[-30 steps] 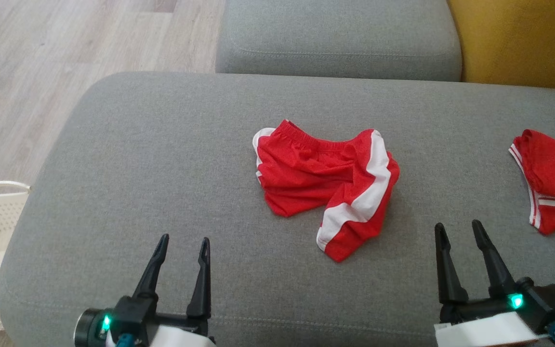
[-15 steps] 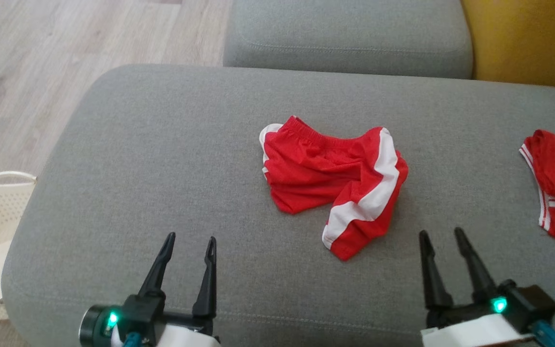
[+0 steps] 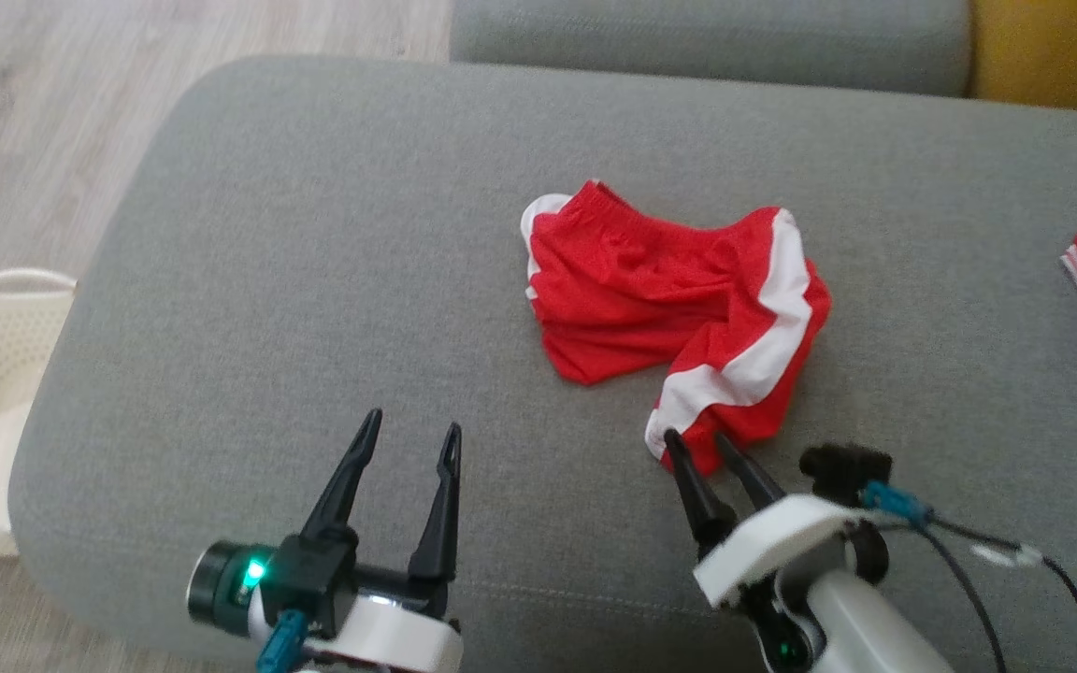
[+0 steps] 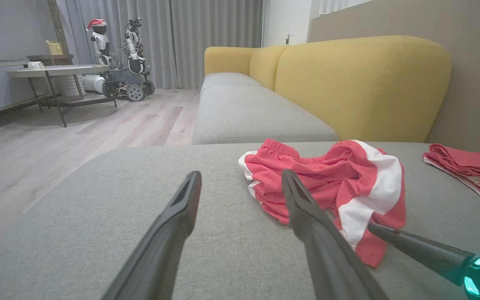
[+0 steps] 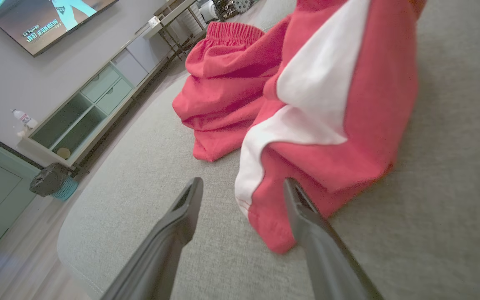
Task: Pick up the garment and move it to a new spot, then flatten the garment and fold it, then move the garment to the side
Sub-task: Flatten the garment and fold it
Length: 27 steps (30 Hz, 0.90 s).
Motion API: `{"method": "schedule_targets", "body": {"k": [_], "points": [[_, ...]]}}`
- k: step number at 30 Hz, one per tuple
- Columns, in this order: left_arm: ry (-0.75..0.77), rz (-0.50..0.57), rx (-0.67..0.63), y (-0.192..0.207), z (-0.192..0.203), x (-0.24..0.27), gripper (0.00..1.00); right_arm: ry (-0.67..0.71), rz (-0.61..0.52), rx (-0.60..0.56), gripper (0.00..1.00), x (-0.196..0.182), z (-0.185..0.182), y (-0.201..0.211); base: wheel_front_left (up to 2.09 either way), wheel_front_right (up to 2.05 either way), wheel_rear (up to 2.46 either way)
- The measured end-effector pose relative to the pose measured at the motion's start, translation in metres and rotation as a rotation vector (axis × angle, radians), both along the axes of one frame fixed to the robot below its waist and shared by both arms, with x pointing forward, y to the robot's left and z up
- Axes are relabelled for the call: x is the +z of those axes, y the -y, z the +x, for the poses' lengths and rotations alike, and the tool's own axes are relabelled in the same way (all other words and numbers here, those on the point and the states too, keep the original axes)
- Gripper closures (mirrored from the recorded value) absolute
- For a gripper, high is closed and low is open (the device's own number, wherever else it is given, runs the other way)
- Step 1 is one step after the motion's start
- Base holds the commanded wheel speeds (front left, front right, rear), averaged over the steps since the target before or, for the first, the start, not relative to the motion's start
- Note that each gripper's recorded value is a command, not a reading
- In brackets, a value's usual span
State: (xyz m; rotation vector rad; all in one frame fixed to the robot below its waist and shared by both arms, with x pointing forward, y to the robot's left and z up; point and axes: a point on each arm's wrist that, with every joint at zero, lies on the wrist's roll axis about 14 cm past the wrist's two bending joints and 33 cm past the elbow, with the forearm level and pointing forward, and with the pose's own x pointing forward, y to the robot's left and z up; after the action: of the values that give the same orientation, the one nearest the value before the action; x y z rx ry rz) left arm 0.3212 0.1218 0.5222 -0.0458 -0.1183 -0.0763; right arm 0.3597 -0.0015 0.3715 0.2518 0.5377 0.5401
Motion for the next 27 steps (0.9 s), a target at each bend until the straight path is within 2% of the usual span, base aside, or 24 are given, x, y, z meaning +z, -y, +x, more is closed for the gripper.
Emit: {"method": "schedule_targets", "body": {"k": [7,8,9,10,14,21,23,27], "points": [[-0.018,-0.005,0.021,-0.004,0.018,-0.004,0.00,-0.144,-0.115,0.099,0.00,-0.037,0.006,-0.007,0.00,0.00,0.00],[-0.022,-0.006,0.023,-0.004,0.020,-0.005,0.00,-0.150,-0.134,0.122,0.16,-0.039,0.007,-0.009,0.00,0.00,0.00],[-0.026,-0.009,0.021,-0.003,0.022,-0.006,0.00,-0.149,-0.149,0.139,0.71,-0.040,0.010,-0.010,0.00,0.00,0.00],[-0.029,-0.009,0.021,-0.003,0.024,-0.007,0.00,-0.139,-0.160,0.150,1.00,-0.040,0.015,-0.011,0.00,0.00,0.00],[-0.033,-0.009,0.013,0.000,0.030,-0.009,0.00,-0.084,-0.210,0.170,1.00,-0.039,0.025,-0.005,0.00,0.00,0.00],[-0.026,-0.016,-0.034,0.014,0.048,-0.009,0.00,-0.007,-0.297,0.155,1.00,-0.045,0.030,0.032,0.00,0.00,0.00],[-0.019,-0.017,-0.053,0.019,0.054,-0.008,0.00,0.012,-0.331,0.116,1.00,-0.046,0.035,0.060,0.00,0.00,0.00],[0.003,-0.012,-0.118,0.036,0.066,-0.005,0.00,0.050,-0.473,0.000,1.00,-0.042,0.052,0.147,0.00,0.00,0.00]]}}
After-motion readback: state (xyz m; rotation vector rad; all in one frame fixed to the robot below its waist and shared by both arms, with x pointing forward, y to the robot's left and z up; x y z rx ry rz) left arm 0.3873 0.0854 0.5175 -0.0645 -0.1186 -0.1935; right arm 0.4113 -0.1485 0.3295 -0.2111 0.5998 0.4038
